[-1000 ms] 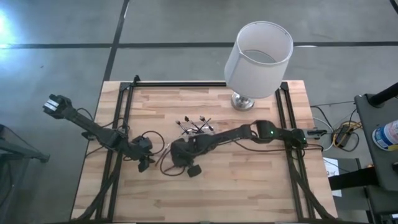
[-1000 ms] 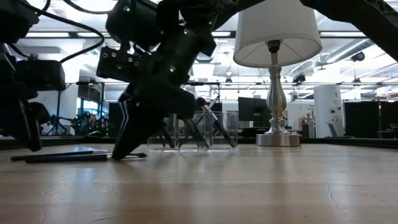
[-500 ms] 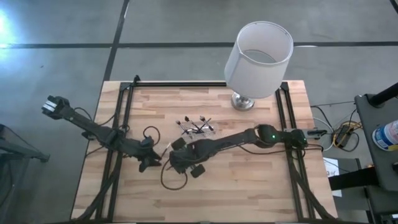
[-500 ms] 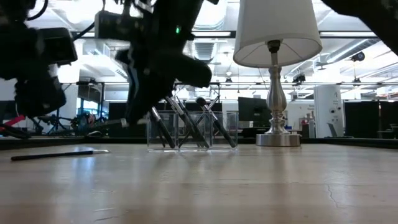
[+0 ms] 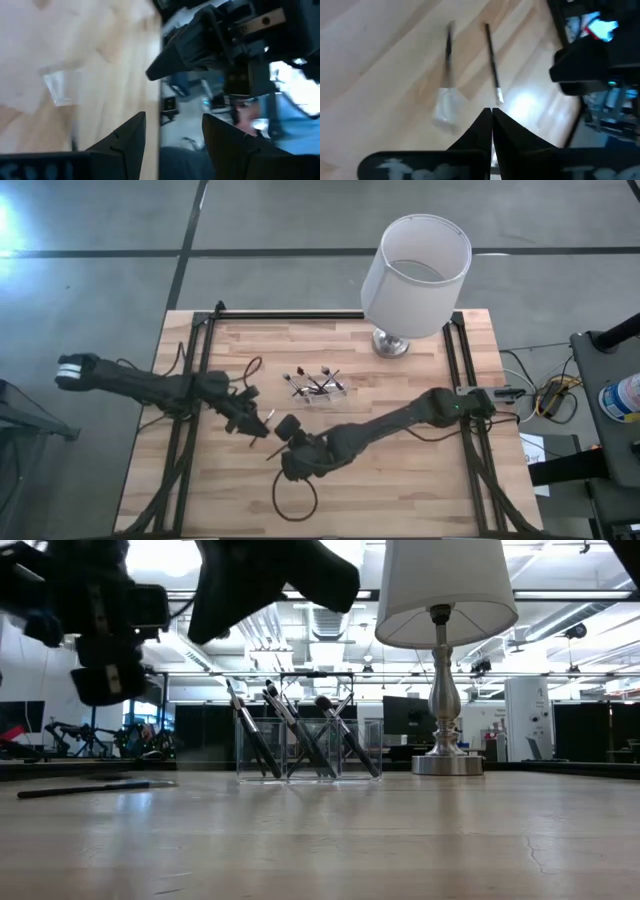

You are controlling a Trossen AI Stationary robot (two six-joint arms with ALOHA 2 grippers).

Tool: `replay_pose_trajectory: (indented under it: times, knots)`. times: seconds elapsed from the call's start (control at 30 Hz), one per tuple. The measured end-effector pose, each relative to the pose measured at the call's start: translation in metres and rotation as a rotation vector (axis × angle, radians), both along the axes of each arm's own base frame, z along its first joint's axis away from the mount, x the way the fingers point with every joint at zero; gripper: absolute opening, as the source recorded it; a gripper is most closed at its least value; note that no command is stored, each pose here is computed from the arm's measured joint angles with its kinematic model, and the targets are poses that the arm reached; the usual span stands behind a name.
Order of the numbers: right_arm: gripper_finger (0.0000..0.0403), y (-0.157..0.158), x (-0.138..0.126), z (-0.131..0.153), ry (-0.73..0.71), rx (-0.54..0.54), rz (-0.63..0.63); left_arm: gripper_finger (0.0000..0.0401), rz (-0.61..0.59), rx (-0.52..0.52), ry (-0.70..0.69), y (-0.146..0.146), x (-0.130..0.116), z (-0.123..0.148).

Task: Put items in baskets/containers
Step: Put the foundation brush into the transparent organizer

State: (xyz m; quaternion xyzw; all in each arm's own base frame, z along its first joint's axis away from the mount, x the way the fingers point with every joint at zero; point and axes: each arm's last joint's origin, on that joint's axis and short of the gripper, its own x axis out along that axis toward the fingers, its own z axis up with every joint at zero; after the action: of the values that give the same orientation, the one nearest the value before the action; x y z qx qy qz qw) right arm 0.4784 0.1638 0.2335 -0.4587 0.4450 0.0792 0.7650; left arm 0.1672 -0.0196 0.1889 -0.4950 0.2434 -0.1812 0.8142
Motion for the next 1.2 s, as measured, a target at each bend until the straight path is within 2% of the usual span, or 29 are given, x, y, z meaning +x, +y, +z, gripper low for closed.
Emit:
replay_pose_trajectory:
  times: [0.13, 0.2, 0.33, 0.47, 0.53, 0.67, 0.8, 0.97, 1.1, 1.2]
  knots:
    - [0.0007, -0.001, 0.000, 0.002, -0.021, -0.057, -0.023, 0.0188, -0.026, -0.044, 0.037, 0.005, 0.009, -0.008]
    - [0.0007, -0.003, 0.000, 0.001, -0.018, -0.023, -0.039, 0.0188, -0.037, -0.029, 0.067, 0.005, 0.013, -0.015]
    - [0.0008, -0.008, 0.002, -0.005, 0.004, 0.208, -0.132, 0.0188, -0.040, 0.021, 0.103, 0.006, 0.017, -0.025]
    - [0.0008, -0.014, 0.009, -0.028, 0.068, 0.451, -0.284, 0.0188, -0.047, 0.047, 0.140, 0.005, 0.019, -0.033]
    - [0.0010, -0.012, 0.012, -0.038, 0.121, 0.577, -0.281, 0.0188, -0.052, 0.046, 0.164, 0.004, 0.019, -0.036]
    - [0.0036, -0.005, 0.012, -0.041, 0.168, 0.698, -0.280, 0.0188, -0.070, 0.055, 0.198, 0.003, 0.019, -0.041]
    - [0.0086, -0.002, 0.014, -0.042, 0.143, 0.691, -0.262, 0.0188, -0.083, 0.073, 0.207, 0.002, 0.019, -0.045]
    - [0.0143, -0.002, 0.013, -0.063, 0.133, 0.709, -0.302, 0.0188, -0.089, 0.085, 0.217, 0.002, 0.020, -0.048]
    - [0.0166, 0.001, 0.006, -0.083, 0.155, 0.713, -0.349, 0.0188, -0.092, 0.086, 0.225, 0.002, 0.020, -0.050]
    - [0.0165, 0.002, 0.001, -0.094, 0.166, 0.688, -0.391, 0.0188, -0.096, 0.087, 0.232, 0.001, 0.020, -0.051]
